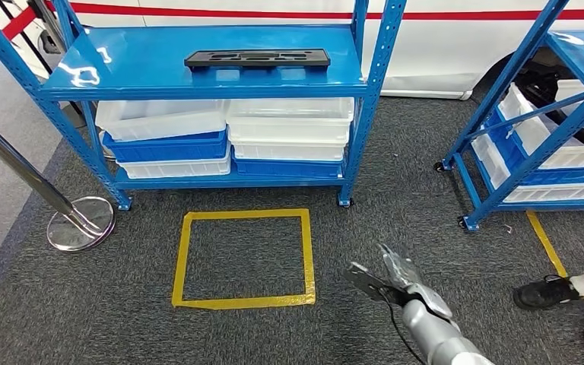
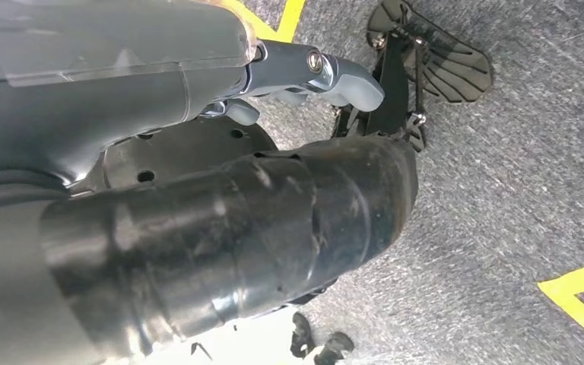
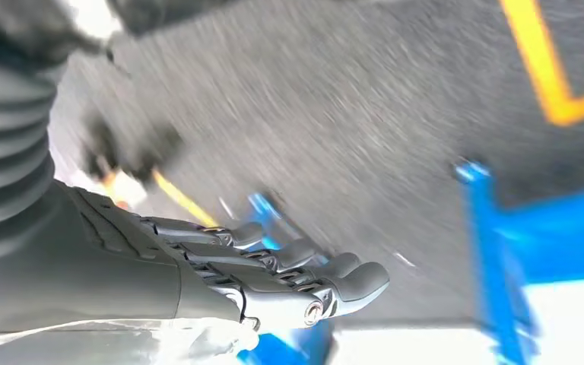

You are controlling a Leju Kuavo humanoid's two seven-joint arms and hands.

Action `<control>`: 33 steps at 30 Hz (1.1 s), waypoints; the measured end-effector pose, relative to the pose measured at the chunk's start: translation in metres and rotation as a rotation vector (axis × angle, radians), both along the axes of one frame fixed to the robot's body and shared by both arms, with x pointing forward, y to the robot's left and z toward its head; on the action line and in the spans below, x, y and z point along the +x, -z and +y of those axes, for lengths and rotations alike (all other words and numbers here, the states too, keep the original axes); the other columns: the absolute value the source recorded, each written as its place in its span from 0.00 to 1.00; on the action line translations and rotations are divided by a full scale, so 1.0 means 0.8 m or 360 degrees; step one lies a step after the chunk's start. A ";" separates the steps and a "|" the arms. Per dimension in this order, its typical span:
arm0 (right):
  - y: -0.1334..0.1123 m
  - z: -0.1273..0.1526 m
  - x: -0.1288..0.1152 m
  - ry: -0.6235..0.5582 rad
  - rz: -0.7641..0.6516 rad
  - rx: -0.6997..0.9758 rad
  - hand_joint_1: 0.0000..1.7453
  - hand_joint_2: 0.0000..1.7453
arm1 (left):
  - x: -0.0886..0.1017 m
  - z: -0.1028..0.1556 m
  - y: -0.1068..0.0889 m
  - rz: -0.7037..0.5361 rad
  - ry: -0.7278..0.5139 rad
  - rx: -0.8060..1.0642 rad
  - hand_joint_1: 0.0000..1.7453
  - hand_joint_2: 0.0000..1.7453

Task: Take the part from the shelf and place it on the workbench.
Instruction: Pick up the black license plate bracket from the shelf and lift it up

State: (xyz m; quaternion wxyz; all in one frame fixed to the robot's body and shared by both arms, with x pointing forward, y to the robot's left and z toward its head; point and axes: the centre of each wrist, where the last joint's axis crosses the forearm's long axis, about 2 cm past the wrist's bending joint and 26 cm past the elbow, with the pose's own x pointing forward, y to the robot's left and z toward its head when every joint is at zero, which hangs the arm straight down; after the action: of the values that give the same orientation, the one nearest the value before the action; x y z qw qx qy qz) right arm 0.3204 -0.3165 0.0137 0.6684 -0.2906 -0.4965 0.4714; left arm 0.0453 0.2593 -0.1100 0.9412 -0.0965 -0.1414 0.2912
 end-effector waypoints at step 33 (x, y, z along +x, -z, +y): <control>-0.246 0.255 0.105 -0.0908 -0.1176 -0.1109 0.00 1.00 | -0.001 -0.009 0.000 0.0025 0.0085 0.0118 0.00 0.00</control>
State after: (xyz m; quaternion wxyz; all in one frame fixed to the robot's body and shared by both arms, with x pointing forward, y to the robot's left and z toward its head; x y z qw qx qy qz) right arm 0.4045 -0.1122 0.2104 0.1623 -0.4934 -0.5710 0.6357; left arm 0.0447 0.2523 -0.1098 0.9527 -0.0630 -0.1420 0.2613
